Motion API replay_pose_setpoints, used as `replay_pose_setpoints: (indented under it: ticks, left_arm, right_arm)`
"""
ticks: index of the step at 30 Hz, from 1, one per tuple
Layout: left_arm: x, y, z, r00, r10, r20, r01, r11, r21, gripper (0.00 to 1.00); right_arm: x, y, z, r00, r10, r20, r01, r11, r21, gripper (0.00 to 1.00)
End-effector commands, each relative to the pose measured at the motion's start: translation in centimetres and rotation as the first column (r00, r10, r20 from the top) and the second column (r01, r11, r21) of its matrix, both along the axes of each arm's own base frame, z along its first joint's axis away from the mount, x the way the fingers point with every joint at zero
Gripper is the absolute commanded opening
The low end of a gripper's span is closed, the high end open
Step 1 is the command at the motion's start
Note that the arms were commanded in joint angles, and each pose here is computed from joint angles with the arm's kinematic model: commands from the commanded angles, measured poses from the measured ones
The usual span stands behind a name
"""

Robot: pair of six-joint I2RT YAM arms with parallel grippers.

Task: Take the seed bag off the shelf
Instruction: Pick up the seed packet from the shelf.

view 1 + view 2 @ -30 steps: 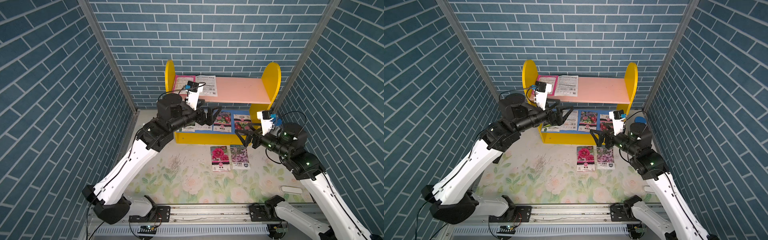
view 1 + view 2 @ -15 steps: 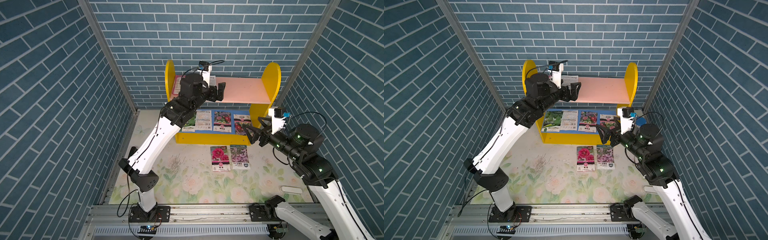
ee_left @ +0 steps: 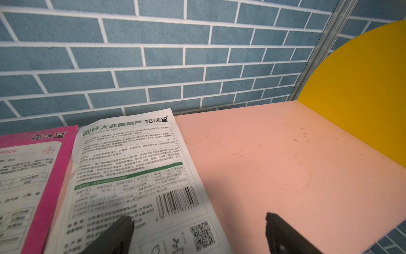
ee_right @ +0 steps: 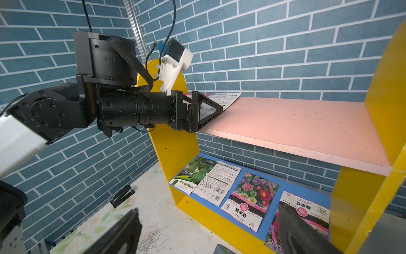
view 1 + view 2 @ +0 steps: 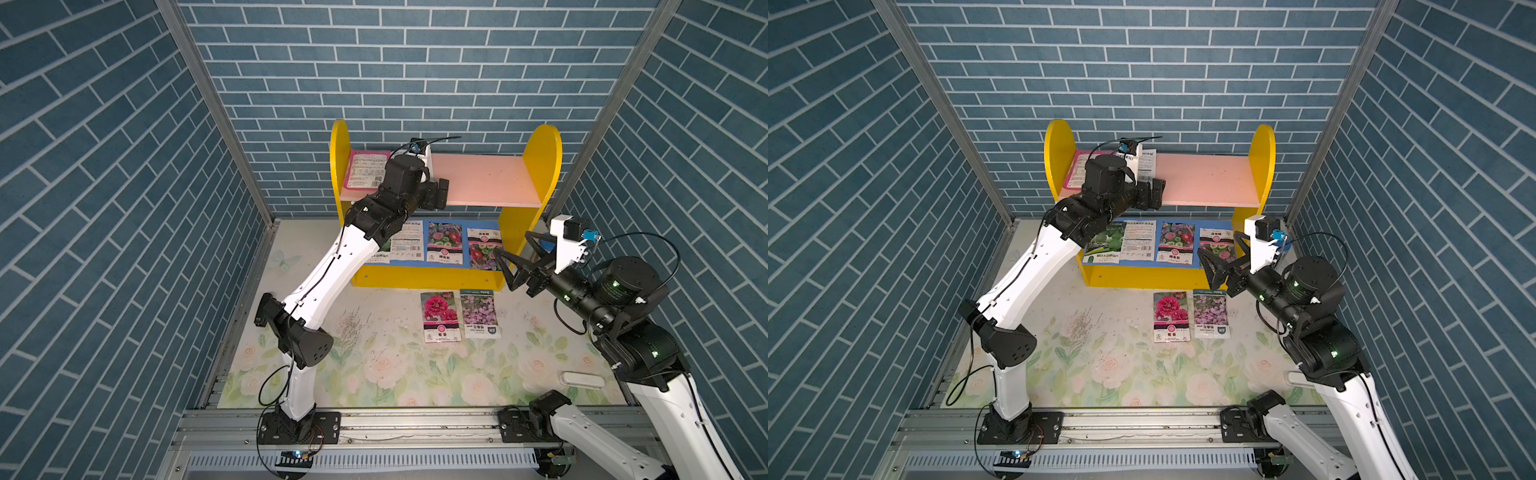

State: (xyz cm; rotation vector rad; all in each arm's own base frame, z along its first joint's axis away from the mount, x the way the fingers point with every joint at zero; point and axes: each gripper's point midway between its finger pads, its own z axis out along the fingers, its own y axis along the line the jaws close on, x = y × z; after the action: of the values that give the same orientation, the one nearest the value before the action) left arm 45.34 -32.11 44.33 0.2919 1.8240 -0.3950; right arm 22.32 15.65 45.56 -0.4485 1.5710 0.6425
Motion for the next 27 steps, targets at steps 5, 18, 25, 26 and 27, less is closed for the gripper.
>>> replay_pose_setpoints:
  ticks: [5,18,25,26,27]
  left_arm:
    - [-0.4,-0.8,-1.4,0.996,-0.058,-0.07,0.056,0.998,-0.031,0.98]
    - [-3.2,-1.6,0.1,0.979,-0.171,-0.114,0.152,0.976,-0.153,0.97]
    - [-4.2,-0.9,2.7,0.982,-0.181,-0.048,0.17,0.97,-0.177,0.98]
    - [-4.2,-0.6,3.4,0.985,-0.17,-0.023,0.164,0.97,-0.178,0.98]
    - [-4.1,-0.3,3.9,0.988,-0.154,-0.004,0.151,0.973,-0.174,0.98]
  right_arm:
    - [0.0,-0.3,1.0,0.999,-0.017,0.044,0.017,1.0,-0.007,0.97]
    - [0.4,-0.1,0.0,0.999,-0.013,0.031,0.014,1.0,-0.021,0.97]
    - [-0.3,-0.3,0.5,0.999,-0.007,0.045,0.007,1.0,-0.001,0.97]
    - [-0.4,-0.3,0.7,0.999,-0.002,0.048,0.002,1.0,0.004,0.97]
    - [-0.5,-0.2,0.7,0.999,0.001,0.047,-0.001,1.0,0.008,0.97]
